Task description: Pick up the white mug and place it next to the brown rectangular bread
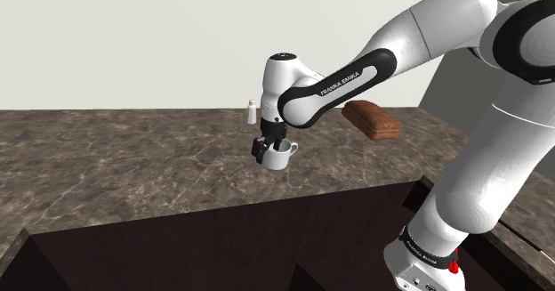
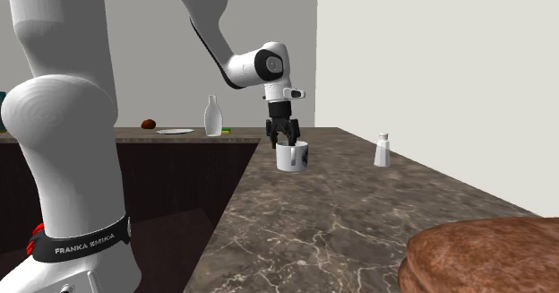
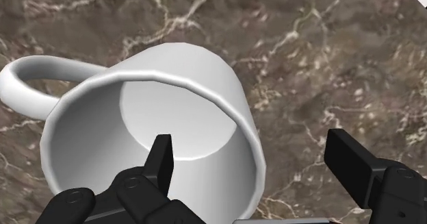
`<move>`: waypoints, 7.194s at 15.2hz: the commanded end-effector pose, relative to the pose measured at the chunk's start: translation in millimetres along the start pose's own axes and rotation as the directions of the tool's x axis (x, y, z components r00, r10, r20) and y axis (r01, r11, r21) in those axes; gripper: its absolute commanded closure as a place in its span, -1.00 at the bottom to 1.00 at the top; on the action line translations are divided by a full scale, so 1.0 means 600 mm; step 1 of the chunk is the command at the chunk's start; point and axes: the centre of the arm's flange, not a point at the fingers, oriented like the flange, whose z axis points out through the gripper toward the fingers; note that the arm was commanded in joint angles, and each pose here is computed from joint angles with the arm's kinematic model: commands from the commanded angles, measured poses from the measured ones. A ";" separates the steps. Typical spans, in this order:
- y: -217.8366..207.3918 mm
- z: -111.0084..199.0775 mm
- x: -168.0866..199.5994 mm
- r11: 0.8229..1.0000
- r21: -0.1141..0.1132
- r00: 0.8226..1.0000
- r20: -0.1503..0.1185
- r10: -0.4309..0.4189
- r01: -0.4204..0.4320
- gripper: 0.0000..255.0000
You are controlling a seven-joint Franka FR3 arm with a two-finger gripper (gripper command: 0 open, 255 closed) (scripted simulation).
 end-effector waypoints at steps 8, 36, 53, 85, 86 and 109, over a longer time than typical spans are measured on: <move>0.000 0.000 0.000 1.000 0.000 1.000 0.000 0.000 0.000 1.00; 0.014 -0.228 0.014 1.000 0.000 1.000 0.000 0.000 0.000 1.00; 0.194 -0.295 0.007 1.000 0.000 1.000 0.000 0.000 0.000 1.00; 0.718 -0.195 -0.033 1.000 0.000 1.000 0.000 0.000 0.000 1.00; 0.718 -0.186 -0.034 1.000 0.000 1.000 0.000 0.000 0.000 1.00; 0.705 0.016 -0.046 1.000 0.000 1.000 0.000 0.000 0.000 1.00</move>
